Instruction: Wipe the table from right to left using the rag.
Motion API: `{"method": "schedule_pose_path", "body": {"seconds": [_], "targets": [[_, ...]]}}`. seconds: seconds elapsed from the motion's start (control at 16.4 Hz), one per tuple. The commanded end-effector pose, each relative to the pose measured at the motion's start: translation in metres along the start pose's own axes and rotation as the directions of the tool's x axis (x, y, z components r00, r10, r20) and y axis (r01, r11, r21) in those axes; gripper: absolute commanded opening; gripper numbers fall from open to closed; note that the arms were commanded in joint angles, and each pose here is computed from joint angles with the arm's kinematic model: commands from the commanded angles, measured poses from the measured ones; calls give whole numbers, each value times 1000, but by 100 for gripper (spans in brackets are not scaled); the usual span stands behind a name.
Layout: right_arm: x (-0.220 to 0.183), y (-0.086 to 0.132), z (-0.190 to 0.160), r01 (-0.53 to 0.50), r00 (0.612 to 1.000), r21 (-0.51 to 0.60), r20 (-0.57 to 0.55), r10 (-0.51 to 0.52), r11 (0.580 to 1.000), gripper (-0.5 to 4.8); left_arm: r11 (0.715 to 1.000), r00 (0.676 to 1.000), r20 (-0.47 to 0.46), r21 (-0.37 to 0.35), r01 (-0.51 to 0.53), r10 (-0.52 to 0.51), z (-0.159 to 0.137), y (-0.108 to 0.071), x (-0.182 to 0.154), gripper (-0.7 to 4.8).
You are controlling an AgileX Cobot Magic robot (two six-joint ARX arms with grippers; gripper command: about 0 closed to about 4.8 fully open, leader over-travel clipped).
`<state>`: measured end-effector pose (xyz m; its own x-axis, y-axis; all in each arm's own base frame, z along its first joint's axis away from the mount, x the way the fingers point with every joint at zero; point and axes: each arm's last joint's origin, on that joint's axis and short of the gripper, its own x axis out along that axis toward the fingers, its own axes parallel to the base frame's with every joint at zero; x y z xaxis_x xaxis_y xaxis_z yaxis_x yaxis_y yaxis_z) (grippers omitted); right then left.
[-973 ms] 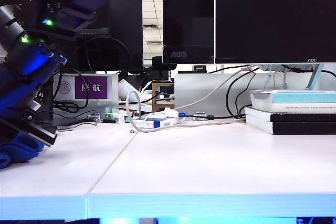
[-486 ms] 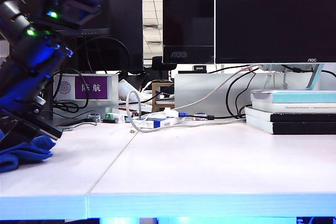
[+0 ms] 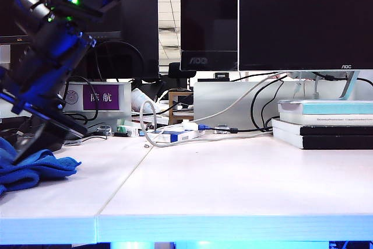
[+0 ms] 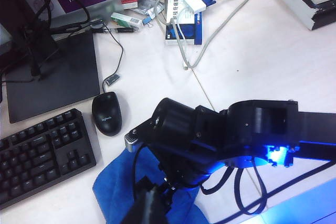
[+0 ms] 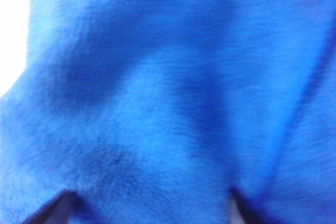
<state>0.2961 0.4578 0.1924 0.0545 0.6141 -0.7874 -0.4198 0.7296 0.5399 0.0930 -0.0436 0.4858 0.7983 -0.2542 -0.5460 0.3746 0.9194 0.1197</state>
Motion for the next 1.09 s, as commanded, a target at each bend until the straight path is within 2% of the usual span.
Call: {"method": "schedule_pose_path", "body": {"seconds": [0.06,0.67,0.85,0.91,1.09], "targets": [[-9,4,2,-47,999,-38,-18,46,998,425,997,997,-12,-4,-77,77,-1,2,-1,-5],[-64,14,14,-79,996,-141,36,85,987,432,992,991,-36,-1,-126,125,-4,4,-1,-5],[-72,17,13,-116,993,-171,16,120,978,433,991,991,-39,-16,-131,130,-4,4,-1,-5],[-73,17,13,-126,992,-169,3,128,978,479,991,991,-39,-16,-131,130,-4,4,-1,-5],[-77,18,11,-123,992,-171,-6,124,978,479,991,991,-38,-16,-131,130,-4,4,-1,-5]]}}
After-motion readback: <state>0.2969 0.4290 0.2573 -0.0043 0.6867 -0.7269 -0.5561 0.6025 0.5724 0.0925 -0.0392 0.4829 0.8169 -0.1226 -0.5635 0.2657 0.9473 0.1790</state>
